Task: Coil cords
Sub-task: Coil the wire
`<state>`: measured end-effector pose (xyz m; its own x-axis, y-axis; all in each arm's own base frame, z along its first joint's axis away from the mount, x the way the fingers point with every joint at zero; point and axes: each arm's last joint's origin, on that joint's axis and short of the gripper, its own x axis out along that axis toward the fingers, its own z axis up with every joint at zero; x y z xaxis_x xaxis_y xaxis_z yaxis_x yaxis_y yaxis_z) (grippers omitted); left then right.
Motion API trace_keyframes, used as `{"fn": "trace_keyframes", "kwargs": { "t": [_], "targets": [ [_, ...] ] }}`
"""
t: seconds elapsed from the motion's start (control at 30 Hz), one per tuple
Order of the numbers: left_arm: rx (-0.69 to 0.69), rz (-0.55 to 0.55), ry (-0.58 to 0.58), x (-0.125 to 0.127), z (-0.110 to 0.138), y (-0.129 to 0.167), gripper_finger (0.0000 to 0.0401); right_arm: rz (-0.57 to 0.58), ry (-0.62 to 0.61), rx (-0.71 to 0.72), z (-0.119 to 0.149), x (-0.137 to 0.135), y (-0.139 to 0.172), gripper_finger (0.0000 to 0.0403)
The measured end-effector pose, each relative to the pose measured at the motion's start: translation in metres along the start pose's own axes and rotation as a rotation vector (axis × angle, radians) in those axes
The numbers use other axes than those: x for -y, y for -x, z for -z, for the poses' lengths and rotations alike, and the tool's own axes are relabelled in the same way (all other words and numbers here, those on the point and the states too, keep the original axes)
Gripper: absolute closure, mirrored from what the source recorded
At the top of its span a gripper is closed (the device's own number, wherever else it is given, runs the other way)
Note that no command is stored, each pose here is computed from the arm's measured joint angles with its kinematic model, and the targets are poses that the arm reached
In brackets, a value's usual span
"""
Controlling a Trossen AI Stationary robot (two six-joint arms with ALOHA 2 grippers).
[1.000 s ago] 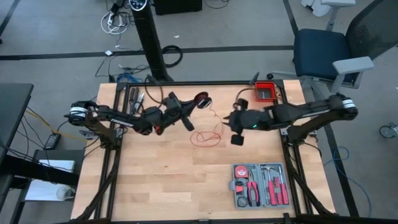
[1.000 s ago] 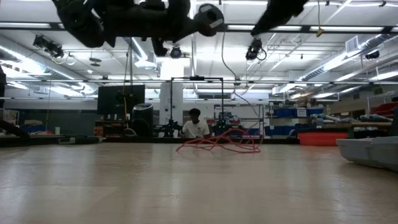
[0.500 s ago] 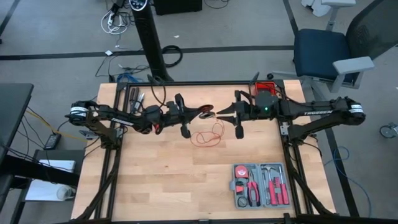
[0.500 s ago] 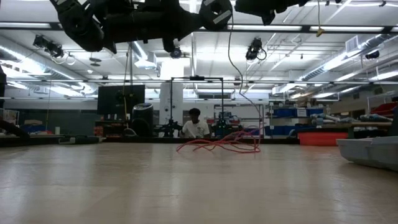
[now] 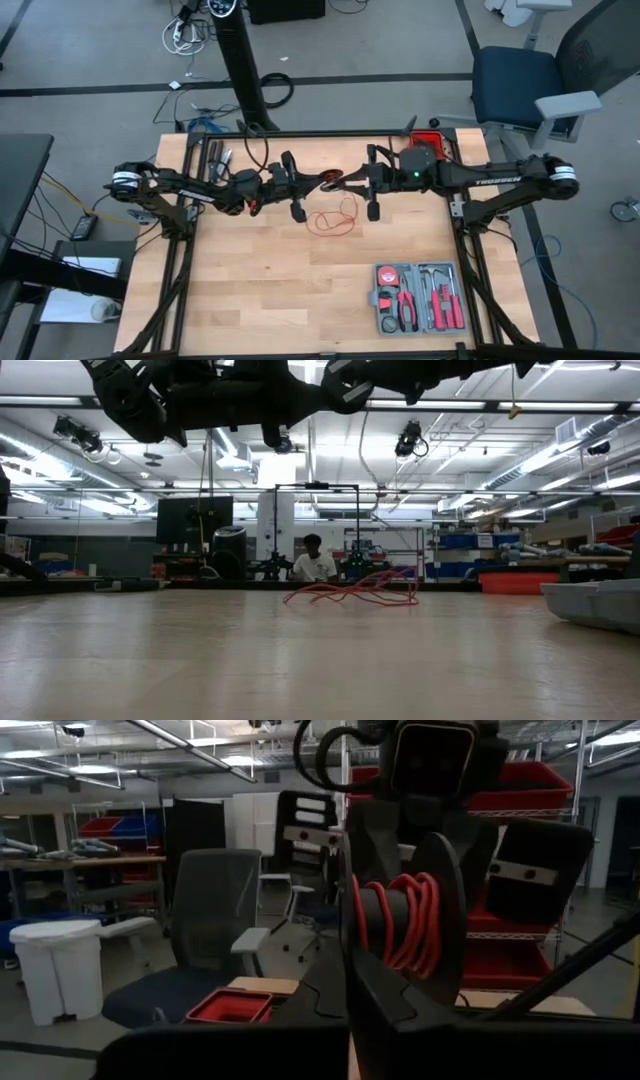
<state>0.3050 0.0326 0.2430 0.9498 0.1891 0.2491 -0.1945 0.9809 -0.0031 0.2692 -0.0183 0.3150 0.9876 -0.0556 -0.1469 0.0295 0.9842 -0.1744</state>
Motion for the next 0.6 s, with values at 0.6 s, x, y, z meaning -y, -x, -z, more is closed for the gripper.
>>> {"fn": "trace_keyframes", "kwargs": {
  "t": [0.6],
  "targets": [
    [-0.022,-0.058,0.005,-0.0019,0.0022,0.0003,0.0389,0.053,0.024,-0.018,0.0056,0.0023,-0.0087,0.0399]
  ]
}}
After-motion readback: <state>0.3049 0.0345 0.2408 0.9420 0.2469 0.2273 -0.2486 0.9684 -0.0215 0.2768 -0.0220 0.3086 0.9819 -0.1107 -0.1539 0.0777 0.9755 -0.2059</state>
